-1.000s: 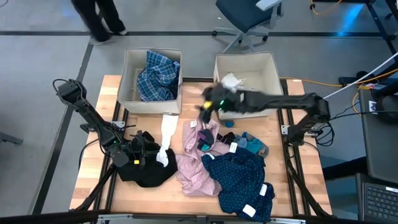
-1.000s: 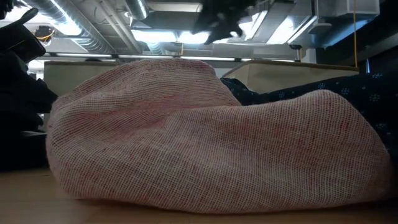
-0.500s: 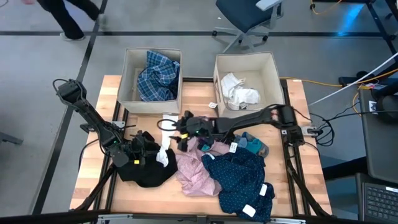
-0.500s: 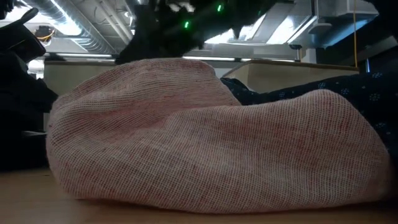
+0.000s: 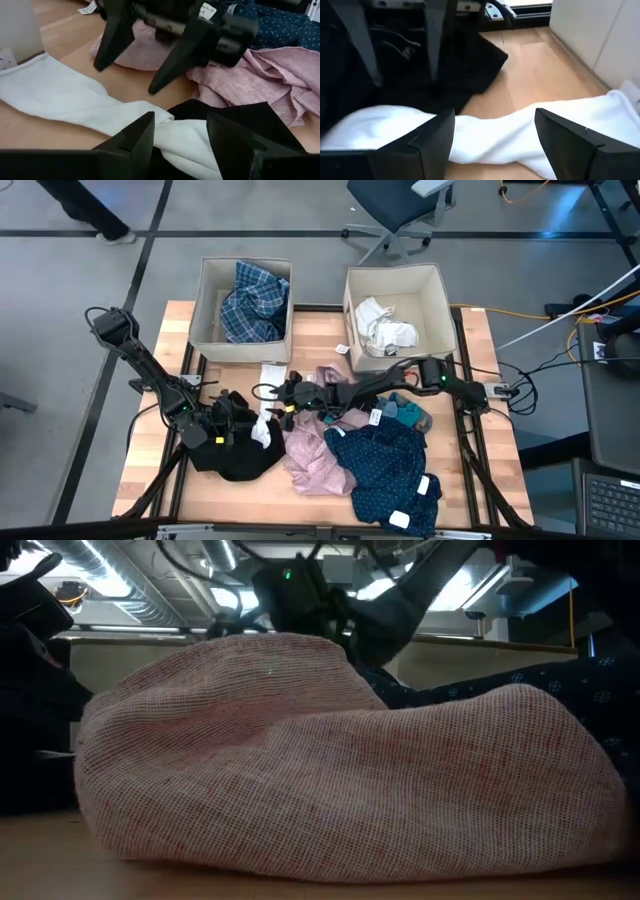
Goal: Sort clothes
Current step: Put the white sock into the right brown laundry organizer
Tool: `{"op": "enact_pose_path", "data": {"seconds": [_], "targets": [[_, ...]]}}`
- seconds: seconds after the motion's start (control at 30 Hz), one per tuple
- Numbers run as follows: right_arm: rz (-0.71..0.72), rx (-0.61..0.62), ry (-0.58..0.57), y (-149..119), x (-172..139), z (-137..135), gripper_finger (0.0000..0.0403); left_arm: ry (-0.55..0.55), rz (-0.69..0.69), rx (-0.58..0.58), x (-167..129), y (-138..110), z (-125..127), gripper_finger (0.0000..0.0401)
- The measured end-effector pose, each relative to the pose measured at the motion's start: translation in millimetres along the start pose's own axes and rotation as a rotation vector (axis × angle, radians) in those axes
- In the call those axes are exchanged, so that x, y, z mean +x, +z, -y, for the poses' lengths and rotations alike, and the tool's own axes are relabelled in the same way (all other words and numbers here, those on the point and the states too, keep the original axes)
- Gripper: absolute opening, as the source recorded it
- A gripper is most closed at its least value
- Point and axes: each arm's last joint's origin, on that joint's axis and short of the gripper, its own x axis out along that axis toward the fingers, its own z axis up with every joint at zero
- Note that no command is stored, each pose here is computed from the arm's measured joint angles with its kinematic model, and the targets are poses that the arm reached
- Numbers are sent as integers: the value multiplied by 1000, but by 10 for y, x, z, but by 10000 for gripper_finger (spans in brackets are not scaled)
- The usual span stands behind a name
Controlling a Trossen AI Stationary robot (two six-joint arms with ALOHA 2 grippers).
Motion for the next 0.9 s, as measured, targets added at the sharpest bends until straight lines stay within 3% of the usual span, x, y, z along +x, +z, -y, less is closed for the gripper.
{"op": "enact_pose_path", "data": {"seconds": [0.33, 0.43, 0.57, 0.8, 0.9], "targets": [[-61, -7, -25, -433, 172, 27, 273, 1, 1, -1, 0, 1, 0, 172], [-61, -11, -25, -491, 198, 30, 255, 1, 1, -2, 0, 1, 0, 172], [-79, -17, -27, -520, 200, 33, 190, 1, 1, -6, 0, 1, 0, 172], [-76, -22, -62, -484, 223, 35, 27, 1, 1, -7, 0, 1, 0, 172], [-70, -46, -64, -453, 232, 30, 13, 0, 1, -9, 0, 1, 0, 172]]}}
